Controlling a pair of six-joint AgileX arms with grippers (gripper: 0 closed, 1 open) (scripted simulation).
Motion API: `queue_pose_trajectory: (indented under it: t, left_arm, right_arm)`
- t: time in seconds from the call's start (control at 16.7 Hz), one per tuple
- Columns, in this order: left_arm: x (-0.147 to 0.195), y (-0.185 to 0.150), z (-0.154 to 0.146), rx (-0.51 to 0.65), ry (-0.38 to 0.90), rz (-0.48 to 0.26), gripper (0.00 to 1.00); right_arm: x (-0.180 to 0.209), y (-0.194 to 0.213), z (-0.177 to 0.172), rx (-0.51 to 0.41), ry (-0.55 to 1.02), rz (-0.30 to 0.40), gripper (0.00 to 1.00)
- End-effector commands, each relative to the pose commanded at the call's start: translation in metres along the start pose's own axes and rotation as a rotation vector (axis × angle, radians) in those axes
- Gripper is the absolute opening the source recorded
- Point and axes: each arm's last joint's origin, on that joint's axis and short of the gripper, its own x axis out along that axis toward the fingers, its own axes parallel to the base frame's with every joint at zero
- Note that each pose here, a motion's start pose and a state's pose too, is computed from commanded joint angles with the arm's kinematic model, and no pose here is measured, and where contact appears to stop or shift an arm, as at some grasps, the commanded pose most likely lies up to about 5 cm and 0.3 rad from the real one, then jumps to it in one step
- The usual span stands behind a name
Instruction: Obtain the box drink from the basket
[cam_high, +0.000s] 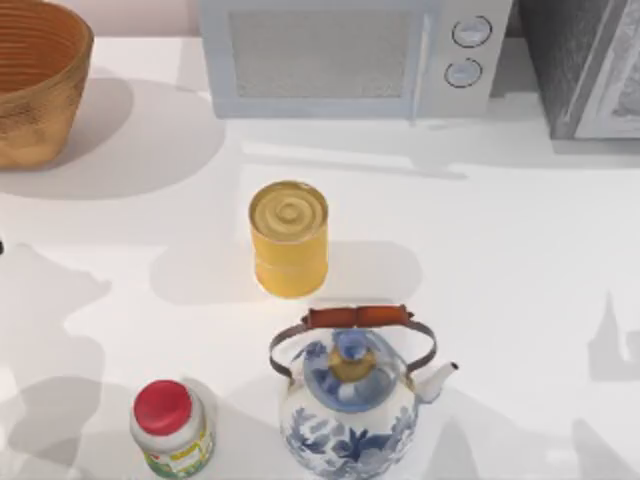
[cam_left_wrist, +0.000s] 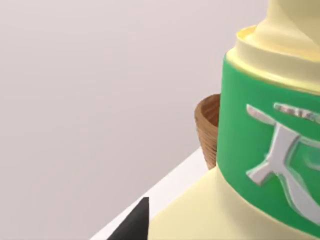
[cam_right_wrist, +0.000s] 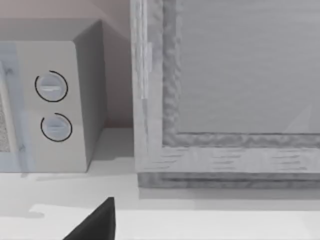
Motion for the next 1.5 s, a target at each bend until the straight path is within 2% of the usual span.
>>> queue_pose_trajectory:
  t: [0.42, 1.02, 1.38, 1.5]
  left_arm:
    - [0.014, -0.004, -0.012, 0.003, 0.004, 0.009, 0.0]
    - [0.042, -0.001, -0.045, -0.005, -0.004, 0.001, 0.0]
    - [0.043, -0.001, -0.047, -0.006, -0.003, -0.002, 0.0]
    - [0.043, -0.001, -0.047, -0.006, -0.003, -0.002, 0.15]
  right_arm:
    - [0.0, 0.0, 0.0, 0.0, 0.0, 0.0, 1.0]
    - [0.0, 0.0, 0.0, 0.0, 0.0, 0.0, 1.0]
    - [0.0, 0.0, 0.0, 0.0, 0.0, 0.0, 1.0]
    - [0.0, 0.0, 0.0, 0.0, 0.0, 0.0, 1.0]
